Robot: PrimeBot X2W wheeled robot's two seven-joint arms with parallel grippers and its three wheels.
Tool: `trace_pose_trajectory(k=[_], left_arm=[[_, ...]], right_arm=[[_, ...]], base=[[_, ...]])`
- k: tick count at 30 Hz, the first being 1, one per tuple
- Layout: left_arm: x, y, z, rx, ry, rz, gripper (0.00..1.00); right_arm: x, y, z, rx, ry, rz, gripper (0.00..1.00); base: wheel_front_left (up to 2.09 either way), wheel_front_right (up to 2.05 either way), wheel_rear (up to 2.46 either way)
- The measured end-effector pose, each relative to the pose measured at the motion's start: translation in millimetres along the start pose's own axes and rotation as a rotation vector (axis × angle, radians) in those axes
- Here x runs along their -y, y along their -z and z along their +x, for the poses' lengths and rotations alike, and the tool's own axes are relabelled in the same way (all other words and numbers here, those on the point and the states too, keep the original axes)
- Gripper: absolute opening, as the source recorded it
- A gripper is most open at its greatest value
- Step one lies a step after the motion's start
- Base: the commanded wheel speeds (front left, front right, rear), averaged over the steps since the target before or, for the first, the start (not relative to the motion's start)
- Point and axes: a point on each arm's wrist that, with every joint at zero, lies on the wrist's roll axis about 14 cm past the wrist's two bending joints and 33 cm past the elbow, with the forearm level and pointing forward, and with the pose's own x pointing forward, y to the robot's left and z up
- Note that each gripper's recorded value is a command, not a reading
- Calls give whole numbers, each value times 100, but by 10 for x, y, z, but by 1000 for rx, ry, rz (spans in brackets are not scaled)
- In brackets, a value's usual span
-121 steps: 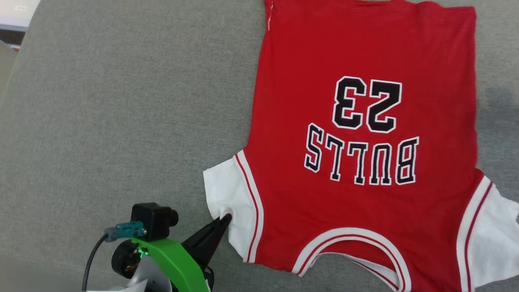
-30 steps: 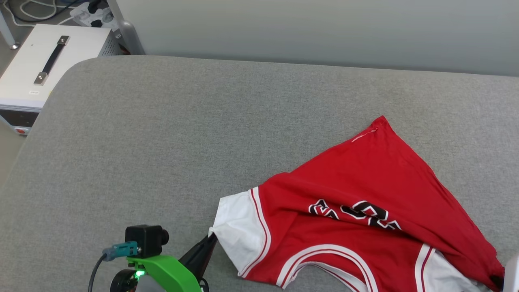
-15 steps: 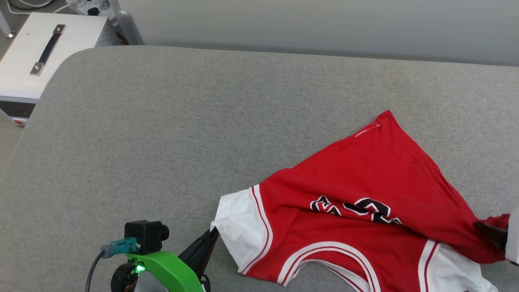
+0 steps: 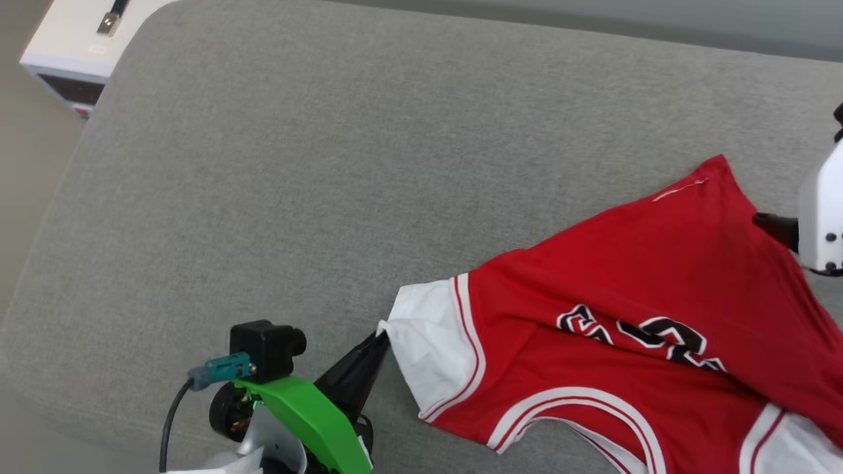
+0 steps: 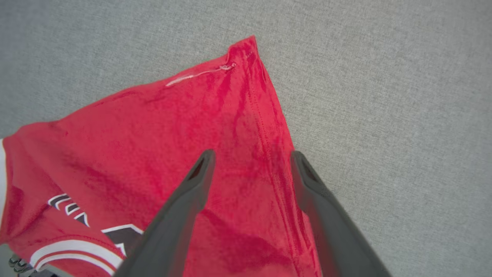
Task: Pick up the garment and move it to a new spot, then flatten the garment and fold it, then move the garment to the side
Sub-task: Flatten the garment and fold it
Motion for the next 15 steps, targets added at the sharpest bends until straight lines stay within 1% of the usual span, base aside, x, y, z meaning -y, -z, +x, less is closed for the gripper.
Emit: trace_pose_trajectory(k=[5, 10, 15], left_arm=[[-91, 34, 6, -2, -34, -22, 0], [-164, 100, 21, -14, -65, -43, 0], [-246, 146, 13, -22, -96, -56, 0]], right_arm=[[13, -56, 345, -77, 10, -5, 100], [30, -92, 627, -124, 23, -20, 100], [47, 27, 907, -192, 43, -48, 100]], base=[[0, 0, 0], [0, 0, 0], [0, 0, 0]])
